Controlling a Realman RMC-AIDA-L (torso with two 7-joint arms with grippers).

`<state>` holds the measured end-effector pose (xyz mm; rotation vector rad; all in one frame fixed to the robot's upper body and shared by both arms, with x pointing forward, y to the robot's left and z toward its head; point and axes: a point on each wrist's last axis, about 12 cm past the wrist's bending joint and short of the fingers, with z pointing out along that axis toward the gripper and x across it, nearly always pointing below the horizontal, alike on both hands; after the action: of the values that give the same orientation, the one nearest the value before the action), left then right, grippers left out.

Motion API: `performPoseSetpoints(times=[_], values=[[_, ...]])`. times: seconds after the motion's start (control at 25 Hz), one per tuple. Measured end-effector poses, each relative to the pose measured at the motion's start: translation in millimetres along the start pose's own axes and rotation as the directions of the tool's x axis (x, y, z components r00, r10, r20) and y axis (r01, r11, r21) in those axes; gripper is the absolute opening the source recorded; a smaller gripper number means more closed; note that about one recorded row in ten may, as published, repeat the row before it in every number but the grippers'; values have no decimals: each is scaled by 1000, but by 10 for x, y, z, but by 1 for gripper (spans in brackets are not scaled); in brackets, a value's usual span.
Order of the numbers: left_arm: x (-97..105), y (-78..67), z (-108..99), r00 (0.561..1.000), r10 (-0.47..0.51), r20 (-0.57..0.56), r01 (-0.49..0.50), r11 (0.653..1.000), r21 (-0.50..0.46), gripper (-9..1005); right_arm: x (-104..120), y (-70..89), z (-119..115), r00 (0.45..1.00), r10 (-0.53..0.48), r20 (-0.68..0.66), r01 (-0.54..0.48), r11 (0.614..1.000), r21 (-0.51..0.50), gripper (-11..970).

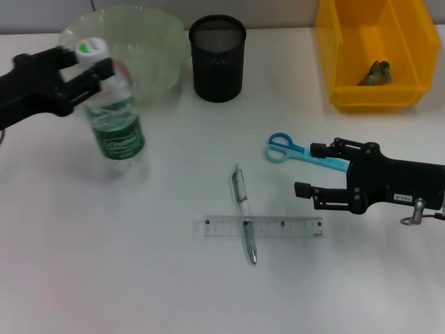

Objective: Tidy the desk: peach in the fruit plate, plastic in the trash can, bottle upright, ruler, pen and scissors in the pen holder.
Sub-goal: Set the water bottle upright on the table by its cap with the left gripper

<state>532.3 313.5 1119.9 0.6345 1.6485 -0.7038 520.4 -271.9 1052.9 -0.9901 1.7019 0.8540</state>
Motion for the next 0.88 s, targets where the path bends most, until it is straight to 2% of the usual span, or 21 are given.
performPoseSetpoints(times=[0.24,0.36,0.52,0.88], values=[[146,130,-177,999,-14,36,18,995,-96,436,-7,-1,40,1000,4,0,-4,1000,-7,808],[146,130,-177,999,-14,36,18,995,-96,436,-10,2,59,1000,8,2,-8,1000,-12,808],[227,207,-151,998,-19,68,28,989,-144,436,-6,4,70,1000,15,5,-15,1000,-12,807],[284,289,-118,999,-5,51,16,977,-211,437,0,6,69,1000,17,7,-17,1000,-10,805]])
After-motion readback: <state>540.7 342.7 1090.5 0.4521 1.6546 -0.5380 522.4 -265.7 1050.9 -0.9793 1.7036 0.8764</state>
